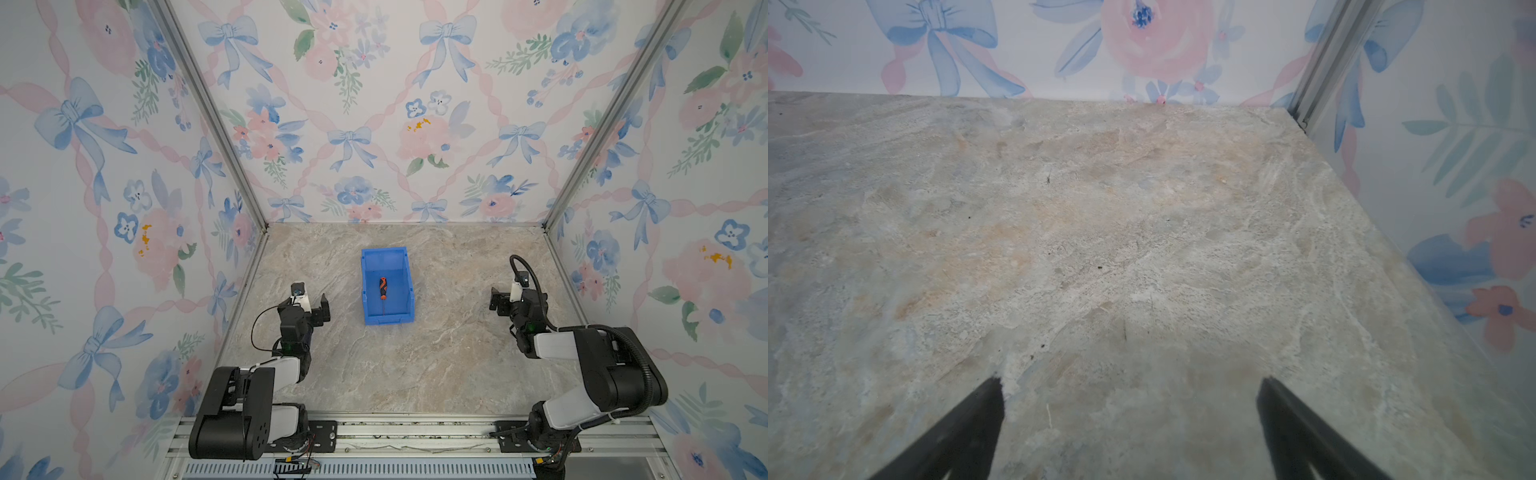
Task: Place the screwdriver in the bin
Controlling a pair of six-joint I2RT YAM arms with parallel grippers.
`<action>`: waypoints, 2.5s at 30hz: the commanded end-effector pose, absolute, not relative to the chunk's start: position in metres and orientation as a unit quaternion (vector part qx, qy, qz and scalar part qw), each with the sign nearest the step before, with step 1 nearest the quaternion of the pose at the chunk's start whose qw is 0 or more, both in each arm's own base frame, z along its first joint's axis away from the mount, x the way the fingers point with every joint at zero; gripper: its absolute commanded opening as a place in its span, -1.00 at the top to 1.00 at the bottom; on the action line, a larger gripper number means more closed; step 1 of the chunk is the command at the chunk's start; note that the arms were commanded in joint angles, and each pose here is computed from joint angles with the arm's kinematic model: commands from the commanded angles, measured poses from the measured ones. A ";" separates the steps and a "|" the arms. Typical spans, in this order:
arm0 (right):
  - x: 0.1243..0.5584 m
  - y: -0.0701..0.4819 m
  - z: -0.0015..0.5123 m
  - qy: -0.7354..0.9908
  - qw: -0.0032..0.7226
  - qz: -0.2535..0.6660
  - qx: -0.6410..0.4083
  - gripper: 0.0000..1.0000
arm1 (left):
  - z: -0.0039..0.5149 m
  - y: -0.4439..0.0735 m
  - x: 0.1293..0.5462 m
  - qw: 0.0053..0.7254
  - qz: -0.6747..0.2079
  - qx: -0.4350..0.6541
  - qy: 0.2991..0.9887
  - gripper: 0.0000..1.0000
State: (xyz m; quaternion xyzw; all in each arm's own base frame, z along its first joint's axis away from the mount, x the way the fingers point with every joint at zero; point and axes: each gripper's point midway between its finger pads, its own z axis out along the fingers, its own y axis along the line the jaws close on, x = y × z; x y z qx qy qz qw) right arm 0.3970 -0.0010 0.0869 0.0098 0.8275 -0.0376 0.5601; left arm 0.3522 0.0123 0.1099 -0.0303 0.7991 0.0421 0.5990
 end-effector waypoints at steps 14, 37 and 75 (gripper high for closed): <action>0.401 0.000 0.098 0.814 0.580 -0.029 0.014 -0.94 | 0.125 -0.009 0.370 0.625 0.025 0.031 0.780 -0.95; 0.401 0.001 0.097 0.814 0.580 -0.032 0.013 -0.94 | 0.105 0.003 0.377 0.628 0.031 0.000 0.777 -0.95; 0.390 0.017 0.103 0.794 0.607 -0.014 -0.025 -0.93 | 0.105 0.001 0.379 0.629 0.034 0.005 0.777 -0.95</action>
